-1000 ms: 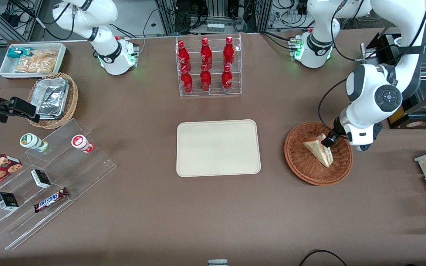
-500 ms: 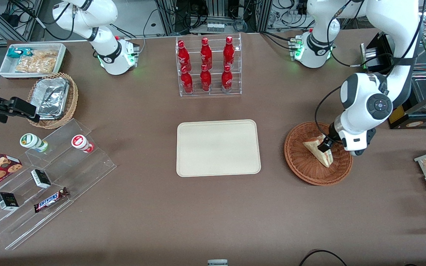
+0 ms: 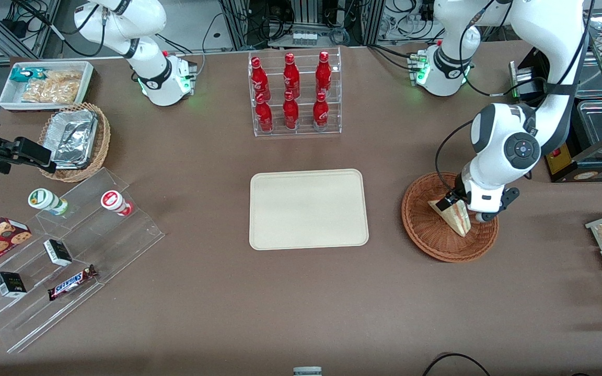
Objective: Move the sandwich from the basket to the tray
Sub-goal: 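Lower the left gripper and close it on the sandwich's wrapped end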
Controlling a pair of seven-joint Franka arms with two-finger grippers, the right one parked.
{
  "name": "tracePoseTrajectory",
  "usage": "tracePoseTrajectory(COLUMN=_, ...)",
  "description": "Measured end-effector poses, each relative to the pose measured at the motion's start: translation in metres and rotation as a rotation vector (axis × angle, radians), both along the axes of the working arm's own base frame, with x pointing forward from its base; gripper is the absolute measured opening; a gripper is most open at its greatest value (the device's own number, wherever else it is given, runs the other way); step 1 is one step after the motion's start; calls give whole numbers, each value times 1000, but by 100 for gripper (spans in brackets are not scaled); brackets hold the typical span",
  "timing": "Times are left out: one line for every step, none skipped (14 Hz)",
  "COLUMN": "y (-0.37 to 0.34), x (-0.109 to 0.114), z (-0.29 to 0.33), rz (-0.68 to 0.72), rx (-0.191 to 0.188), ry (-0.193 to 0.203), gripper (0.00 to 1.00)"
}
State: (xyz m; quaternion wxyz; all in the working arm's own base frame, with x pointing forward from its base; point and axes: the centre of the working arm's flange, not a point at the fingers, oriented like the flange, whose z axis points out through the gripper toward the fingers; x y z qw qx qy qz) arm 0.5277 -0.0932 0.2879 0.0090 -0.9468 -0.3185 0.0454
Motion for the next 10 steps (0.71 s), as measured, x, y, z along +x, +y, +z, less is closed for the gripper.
tracePoseTrajectory(y=0, x=0, z=-2, rz=0, rx=0, ry=3, gripper=100)
tracePoseTrajectory(y=0, x=0, z=-4, rz=0, rx=0, ry=2, gripper=100)
tracePoseTrajectory(y=1, x=1, z=-7, rz=1, rx=-1, ry=-2, gripper=100)
tracePoseTrajectory(y=2, x=2, z=-12, rz=4, rx=-1, ry=-1, gripper=100)
tracePoseTrajectory(y=4, x=3, z=-16, rz=8, rx=-1, ry=2, gripper=100)
tracePoseTrajectory(y=5, x=3, z=-20, rz=11, rx=0, ry=7, gripper=98)
tracePoseTrajectory(y=6, x=3, z=-23, rz=13, rx=0, ry=10, gripper=96)
tracePoseTrajectory(y=6, x=3, z=-24, rz=13, rx=0, ry=12, gripper=85)
tracePoseTrajectory(y=6, x=2, z=-26, rz=13, rx=1, ry=15, gripper=74)
tracePoseTrajectory(y=6, x=2, z=-27, rz=13, rx=1, ry=17, gripper=62)
